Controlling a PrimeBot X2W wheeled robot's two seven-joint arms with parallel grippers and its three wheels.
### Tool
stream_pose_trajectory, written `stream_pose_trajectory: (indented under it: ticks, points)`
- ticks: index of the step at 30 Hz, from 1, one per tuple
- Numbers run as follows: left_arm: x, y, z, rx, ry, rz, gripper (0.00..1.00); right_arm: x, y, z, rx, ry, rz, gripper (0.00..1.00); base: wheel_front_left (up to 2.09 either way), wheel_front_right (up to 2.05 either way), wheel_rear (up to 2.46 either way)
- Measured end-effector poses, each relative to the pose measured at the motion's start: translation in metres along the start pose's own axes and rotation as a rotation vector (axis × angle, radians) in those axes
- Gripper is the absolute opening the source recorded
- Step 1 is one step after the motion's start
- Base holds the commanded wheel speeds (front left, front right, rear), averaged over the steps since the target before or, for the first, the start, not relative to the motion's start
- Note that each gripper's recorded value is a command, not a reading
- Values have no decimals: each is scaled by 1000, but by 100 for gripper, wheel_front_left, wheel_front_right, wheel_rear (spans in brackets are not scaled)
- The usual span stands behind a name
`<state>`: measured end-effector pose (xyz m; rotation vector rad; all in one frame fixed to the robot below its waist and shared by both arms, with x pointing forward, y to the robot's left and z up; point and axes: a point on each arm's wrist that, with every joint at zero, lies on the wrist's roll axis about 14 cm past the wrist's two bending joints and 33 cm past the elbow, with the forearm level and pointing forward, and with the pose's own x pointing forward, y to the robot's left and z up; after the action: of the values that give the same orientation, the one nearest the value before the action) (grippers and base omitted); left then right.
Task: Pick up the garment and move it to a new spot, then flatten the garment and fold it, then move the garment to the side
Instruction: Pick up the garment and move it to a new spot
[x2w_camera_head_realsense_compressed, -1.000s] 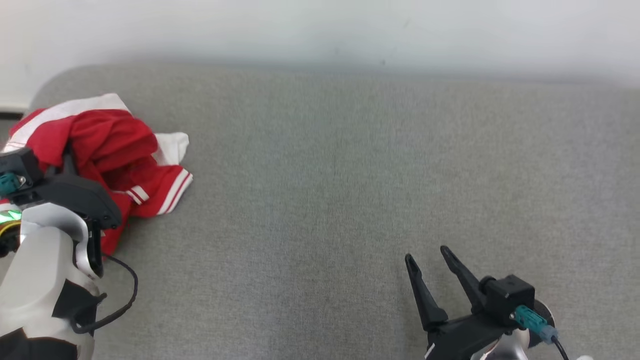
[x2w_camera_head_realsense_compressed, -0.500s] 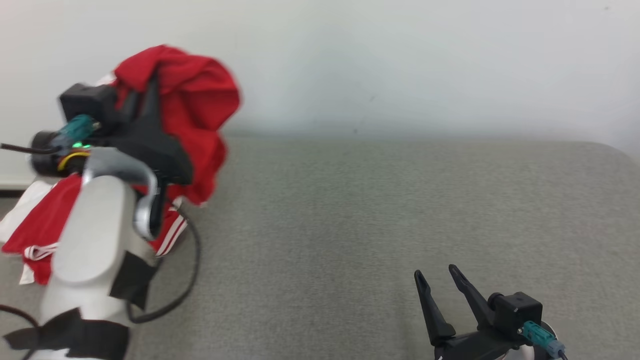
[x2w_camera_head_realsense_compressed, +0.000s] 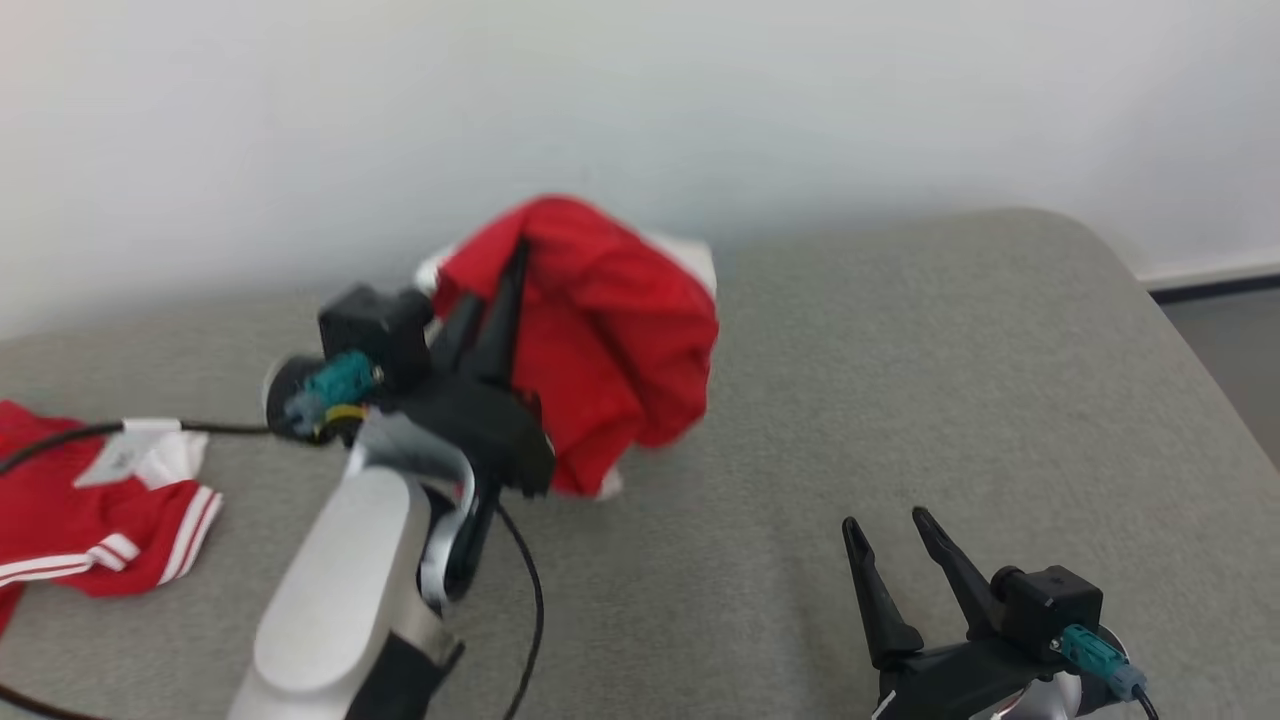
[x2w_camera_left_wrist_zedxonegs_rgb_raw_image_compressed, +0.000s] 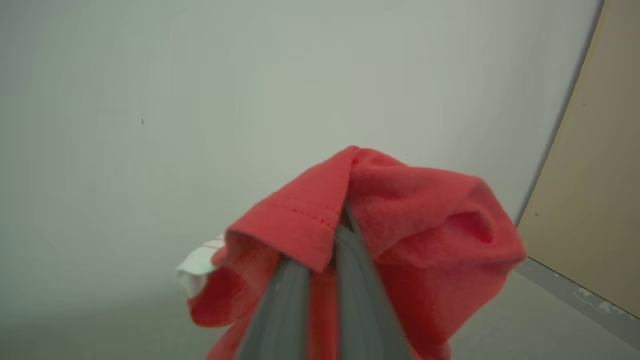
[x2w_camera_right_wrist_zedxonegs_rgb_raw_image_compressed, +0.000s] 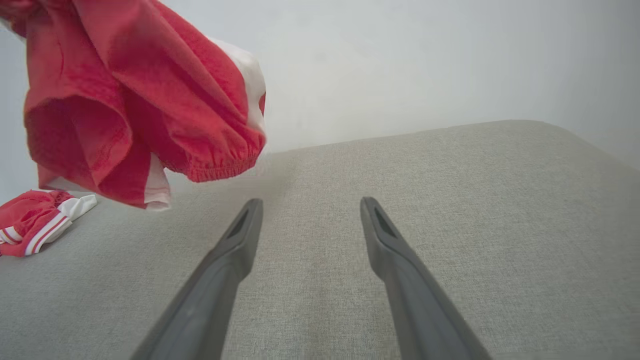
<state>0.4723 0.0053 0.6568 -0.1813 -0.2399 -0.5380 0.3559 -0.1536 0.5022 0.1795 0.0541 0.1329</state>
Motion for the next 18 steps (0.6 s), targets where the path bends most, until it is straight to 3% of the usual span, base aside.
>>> stream_pose_trajectory:
  ticks: [9,11,18]
  points:
    - [-20,-14,-119,-149,240,3,0,-1,-23,-17,17,47,-73,100,0,0,0]
    - [-25,-16,-136,-173,271,3,100,0,-25,-23,21,64,-79,100,0,0,0]
    - [-51,-7,-173,-215,376,49,100,4,-25,-31,28,88,-76,100,0,0,0]
